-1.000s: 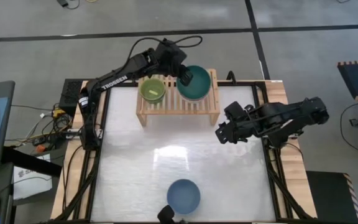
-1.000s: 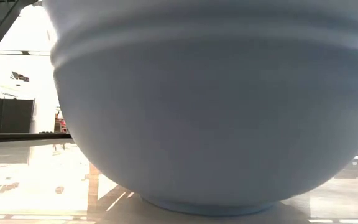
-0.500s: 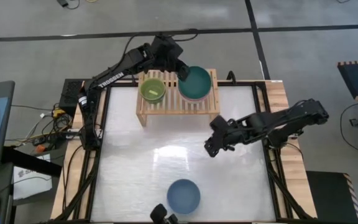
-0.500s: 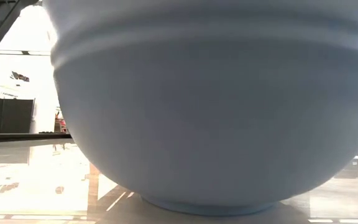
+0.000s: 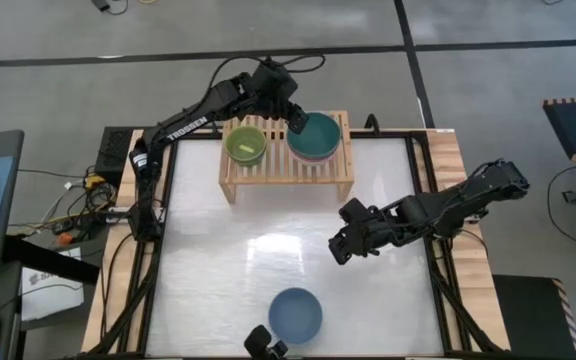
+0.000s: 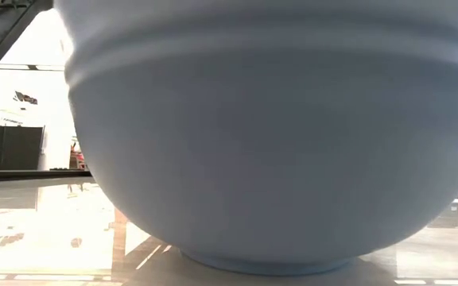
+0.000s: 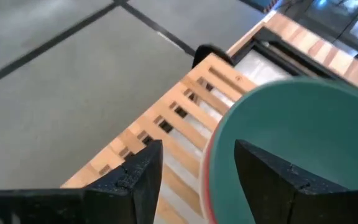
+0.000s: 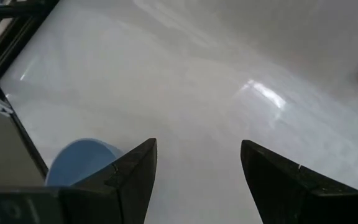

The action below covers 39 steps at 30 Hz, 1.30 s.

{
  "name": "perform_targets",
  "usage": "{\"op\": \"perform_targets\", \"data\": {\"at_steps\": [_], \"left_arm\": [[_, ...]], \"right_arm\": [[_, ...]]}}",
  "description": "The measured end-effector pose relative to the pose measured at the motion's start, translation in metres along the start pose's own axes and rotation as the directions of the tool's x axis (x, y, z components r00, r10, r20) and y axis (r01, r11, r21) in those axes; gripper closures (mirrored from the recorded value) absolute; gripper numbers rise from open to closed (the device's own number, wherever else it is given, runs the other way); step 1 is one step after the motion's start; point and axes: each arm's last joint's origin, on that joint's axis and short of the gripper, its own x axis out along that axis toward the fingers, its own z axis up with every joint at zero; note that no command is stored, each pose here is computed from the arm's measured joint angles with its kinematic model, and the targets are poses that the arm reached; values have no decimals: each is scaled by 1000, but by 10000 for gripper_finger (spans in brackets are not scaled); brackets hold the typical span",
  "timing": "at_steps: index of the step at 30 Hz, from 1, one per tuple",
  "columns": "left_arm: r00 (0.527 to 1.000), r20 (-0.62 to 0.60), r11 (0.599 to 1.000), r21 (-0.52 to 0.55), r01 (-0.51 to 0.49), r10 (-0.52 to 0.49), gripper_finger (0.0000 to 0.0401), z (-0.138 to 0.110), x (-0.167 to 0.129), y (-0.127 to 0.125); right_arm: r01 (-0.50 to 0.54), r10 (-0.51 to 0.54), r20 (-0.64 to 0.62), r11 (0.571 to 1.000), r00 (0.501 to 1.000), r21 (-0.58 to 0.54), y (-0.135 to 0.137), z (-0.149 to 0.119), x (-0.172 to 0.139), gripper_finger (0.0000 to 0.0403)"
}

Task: Place and stack bowls onto a shelf
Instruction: Stack the blue bowl on top of the green bowl

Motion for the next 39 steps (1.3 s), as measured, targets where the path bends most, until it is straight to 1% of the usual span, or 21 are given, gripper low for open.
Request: {"op": "perform_targets", "data": {"at_steps": [2, 4, 7, 9, 11, 14, 16, 18, 21, 24, 26, 29, 30, 33, 36, 39], "left_arm": [[1000, 7, 1000, 1, 5, -5, 218, 1, -2, -1], [1000, 0, 1000, 3, 13, -13, 218, 3, -12, 0], [997, 60, 999, 39, 38, -40, 218, 14, -45, -3], [994, 84, 995, 79, 60, -67, 218, 18, -74, -7], [992, 62, 985, 142, 98, -108, 218, 13, -94, -16], [983, 2, 957, 230, 176, -181, 218, 1, -120, -35], [973, 14, 940, 264, 217, -229, 218, -5, -144, -50], [967, 20, 925, 298, 236, -253, 218, -13, -168, -61], [965, 36, 910, 344, 233, -261, 218, -24, -193, -79], [963, 22, 894, 376, 242, -270, 218, -37, -203, -99], [962, -2, 882, 399, 251, -273, 218, -45, -209, -107], [969, -49, 861, 451, 236, -241, 218, -56, -212, -115], [973, -68, 860, 457, 229, -223, 218, -60, -212, -117], [971, -107, 860, 450, 239, -214, 218, -69, -212, -123], [970, -118, 856, 456, 244, -214, 218, -78, -214, -127], [974, -142, 847, 481, 225, -178, 218, -91, -210, -129]], "right_arm": [[-2, 2, 7, 1000, 1000, -5, 2, -3, -1, 143], [-3, 3, 9, 1000, 1000, -14, 4, -6, 1, 143], [2, -2, -7, 998, 1000, -65, 10, -10, 13, 143], [-31, 25, -49, 993, 998, -116, 18, -13, 29, 143], [-85, 68, -100, 980, 993, -177, 28, -18, 47, 143], [-191, 150, -176, 949, 973, -249, 45, -31, 73, 143], [-231, 174, -211, 932, 962, -281, 52, -40, 87, 143], [-244, 181, -225, 924, 957, -296, 56, -47, 98, 143], [-212, 134, -255, 926, 958, -313, 56, -59, 116, 143], [-192, 101, -285, 930, 953, -314, 55, -67, 129, 143], [-215, 122, -296, 927, 947, -308, 57, -69, 136, 143], [-258, 152, -325, 914, 933, -314, 60, -76, 147, 143], [-267, 160, -329, 911, 931, -313, 62, -78, 150, 143], [-242, 129, -343, 919, 930, -311, 60, -83, 157, 151], [-200, 83, -357, 931, 930, -304, 55, -87, 161, 187], [-194, 84, -350, 936, 933, -294, 55, -86, 162, 253]]}}
